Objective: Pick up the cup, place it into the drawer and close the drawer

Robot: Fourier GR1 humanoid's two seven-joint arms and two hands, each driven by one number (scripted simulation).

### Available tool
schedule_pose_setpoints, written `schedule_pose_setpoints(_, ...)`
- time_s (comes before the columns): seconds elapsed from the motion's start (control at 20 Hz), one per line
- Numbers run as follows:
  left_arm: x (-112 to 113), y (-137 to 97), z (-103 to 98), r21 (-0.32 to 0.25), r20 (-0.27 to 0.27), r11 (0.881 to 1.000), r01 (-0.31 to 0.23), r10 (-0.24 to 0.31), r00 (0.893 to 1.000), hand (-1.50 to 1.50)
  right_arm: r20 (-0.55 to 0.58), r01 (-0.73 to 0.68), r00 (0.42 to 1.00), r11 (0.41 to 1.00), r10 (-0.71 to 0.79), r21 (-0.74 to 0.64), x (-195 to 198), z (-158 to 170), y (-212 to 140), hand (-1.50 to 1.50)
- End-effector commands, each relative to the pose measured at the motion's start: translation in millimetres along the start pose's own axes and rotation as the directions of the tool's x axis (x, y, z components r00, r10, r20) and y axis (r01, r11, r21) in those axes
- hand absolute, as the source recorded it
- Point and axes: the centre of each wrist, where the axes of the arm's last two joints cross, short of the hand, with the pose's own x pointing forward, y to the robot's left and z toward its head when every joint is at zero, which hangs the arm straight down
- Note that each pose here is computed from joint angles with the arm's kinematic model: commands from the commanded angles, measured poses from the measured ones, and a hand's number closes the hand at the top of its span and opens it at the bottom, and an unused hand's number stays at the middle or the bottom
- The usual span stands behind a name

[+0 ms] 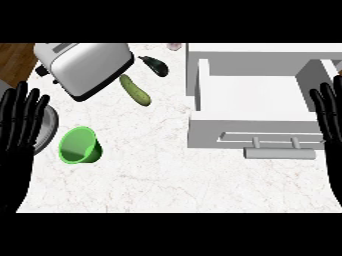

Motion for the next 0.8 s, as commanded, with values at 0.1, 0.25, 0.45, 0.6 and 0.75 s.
schedule_pose_setpoints(0.1, -7, -1, -2, 0.133, 0.02, 0.989, 0.058, -0.061, 0.998, -1.5, -0.018, 0.049, 0.999, 0.999, -0.049, 0.006, -20, 9, 14, -1.5)
schedule_pose_setpoints(0.25, -12, -2, -21, 0.268, 0.028, 0.957, 0.113, -0.125, 0.992, -1.5, -0.003, 0.053, 0.999, 0.999, -0.053, 0.011, -6, -4, -1, -1.5)
schedule_pose_setpoints(0.45, -28, -13, -17, 0.34, -0.036, 0.936, -0.088, 0.106, 0.994, -1.5, -0.103, 0.174, 0.981, 0.983, -0.167, 0.06, 1, 10, 4, -1.5)
schedule_pose_setpoints(0.6, -36, -16, -36, 0.329, -0.036, 0.941, -0.081, 0.098, 0.995, -1.5, -0.093, 0.149, 0.985, 0.987, -0.143, 0.057, -10, -3, 12, -1.5)
schedule_pose_setpoints(0.75, -43, -17, -21, 0.328, -0.044, 0.941, -0.085, 0.105, 0.994, -1.5, -0.081, 0.148, 0.986, 0.988, -0.144, 0.042, -10, -3, -3, -1.5)
